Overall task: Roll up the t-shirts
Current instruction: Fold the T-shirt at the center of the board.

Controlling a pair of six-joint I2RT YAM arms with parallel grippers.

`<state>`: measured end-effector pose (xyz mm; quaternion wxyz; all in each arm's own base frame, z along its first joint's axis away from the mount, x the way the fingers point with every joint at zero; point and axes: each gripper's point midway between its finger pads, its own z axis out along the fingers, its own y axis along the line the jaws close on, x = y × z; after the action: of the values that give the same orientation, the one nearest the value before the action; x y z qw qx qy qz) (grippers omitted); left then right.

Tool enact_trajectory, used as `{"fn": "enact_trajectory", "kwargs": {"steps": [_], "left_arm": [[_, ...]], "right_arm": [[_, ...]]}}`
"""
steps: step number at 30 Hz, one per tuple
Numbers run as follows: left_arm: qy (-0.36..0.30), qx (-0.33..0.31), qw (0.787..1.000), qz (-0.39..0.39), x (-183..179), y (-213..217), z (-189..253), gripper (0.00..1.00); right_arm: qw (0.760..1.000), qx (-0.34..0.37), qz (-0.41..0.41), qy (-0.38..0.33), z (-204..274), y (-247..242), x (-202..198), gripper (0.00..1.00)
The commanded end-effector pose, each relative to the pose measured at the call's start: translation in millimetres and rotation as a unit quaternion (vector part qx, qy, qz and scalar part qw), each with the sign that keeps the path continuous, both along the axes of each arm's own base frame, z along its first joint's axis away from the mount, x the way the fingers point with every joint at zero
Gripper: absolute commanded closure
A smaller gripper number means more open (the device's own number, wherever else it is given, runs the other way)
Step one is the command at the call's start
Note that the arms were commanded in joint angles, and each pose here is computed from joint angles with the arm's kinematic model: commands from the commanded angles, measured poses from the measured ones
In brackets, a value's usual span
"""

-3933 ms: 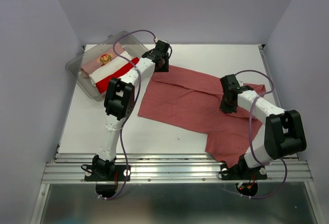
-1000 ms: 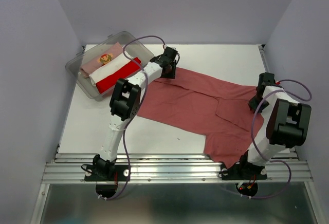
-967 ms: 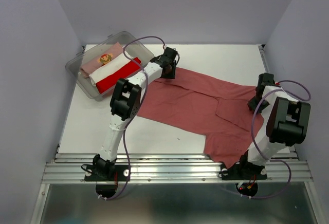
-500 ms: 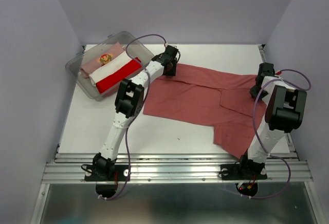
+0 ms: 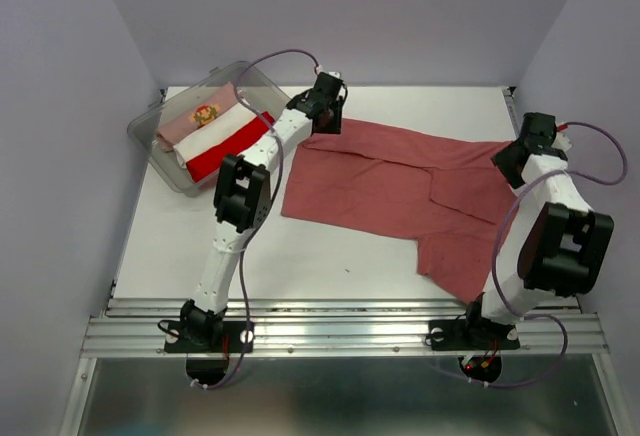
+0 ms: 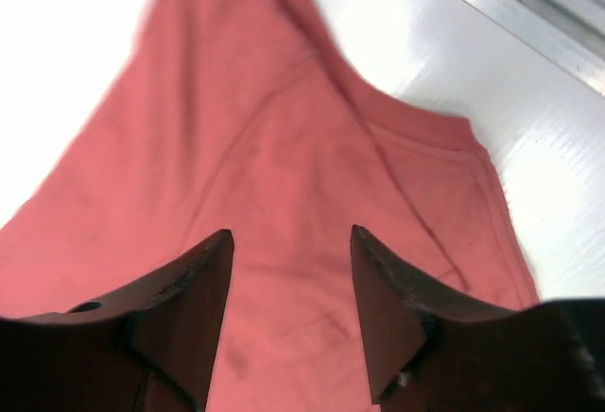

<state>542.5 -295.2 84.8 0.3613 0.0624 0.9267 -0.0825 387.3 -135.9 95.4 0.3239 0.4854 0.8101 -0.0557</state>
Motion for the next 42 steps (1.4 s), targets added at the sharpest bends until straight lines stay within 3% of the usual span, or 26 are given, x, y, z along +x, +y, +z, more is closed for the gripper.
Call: {"fn": "enact_trajectory", "kwargs": {"steps": [1, 5, 8, 9, 15, 18, 24, 42], "left_arm": [[-0.111, -0.055, 0.992, 0.038, -12.0, 18.1, 140.6, 0.49], [-0.096, -0.056, 0.992, 0.066, -46.3, 41.6, 132.7, 0.49], [-0.077, -0.06, 0.992, 0.078, -82.4, 59.9, 123.8, 0.49], [-0.048, -0.044, 0.994, 0.084, -98.5, 69.3, 92.6, 0.49], [0.013, -0.05, 0.991, 0.124, -165.9, 102.0, 36.2, 0.48], [0.029, -0.05, 0.988, 0.141, -185.9, 112.9, 10.8, 0.41], [0.059, -0.04, 0.984, 0.164, -200.3, 121.8, -22.0, 0.45], [0.102, -0.049, 0.974, 0.198, -223.4, 127.3, -54.2, 0.48]], "right_arm": [[0.997, 0.013, 0.042, -0.059, 48.3, 21.5, -19.8, 0.38], [0.995, 0.023, 0.075, -0.062, 53.5, 44.8, -45.2, 0.32], [0.993, 0.029, 0.097, -0.055, 49.6, 62.5, -66.6, 0.22], [0.993, 0.03, 0.106, -0.051, 48.3, 68.0, -71.5, 0.18], [0.99, 0.047, 0.131, -0.025, 27.6, 87.3, -105.0, 0.14], [0.989, 0.051, 0.137, -0.022, 21.1, 90.8, -111.6, 0.14], [0.986, 0.038, 0.158, -0.023, 25.8, 89.4, -107.9, 0.14], [0.987, 0.04, 0.154, -0.018, 30.0, 90.1, -114.1, 0.13]]}}
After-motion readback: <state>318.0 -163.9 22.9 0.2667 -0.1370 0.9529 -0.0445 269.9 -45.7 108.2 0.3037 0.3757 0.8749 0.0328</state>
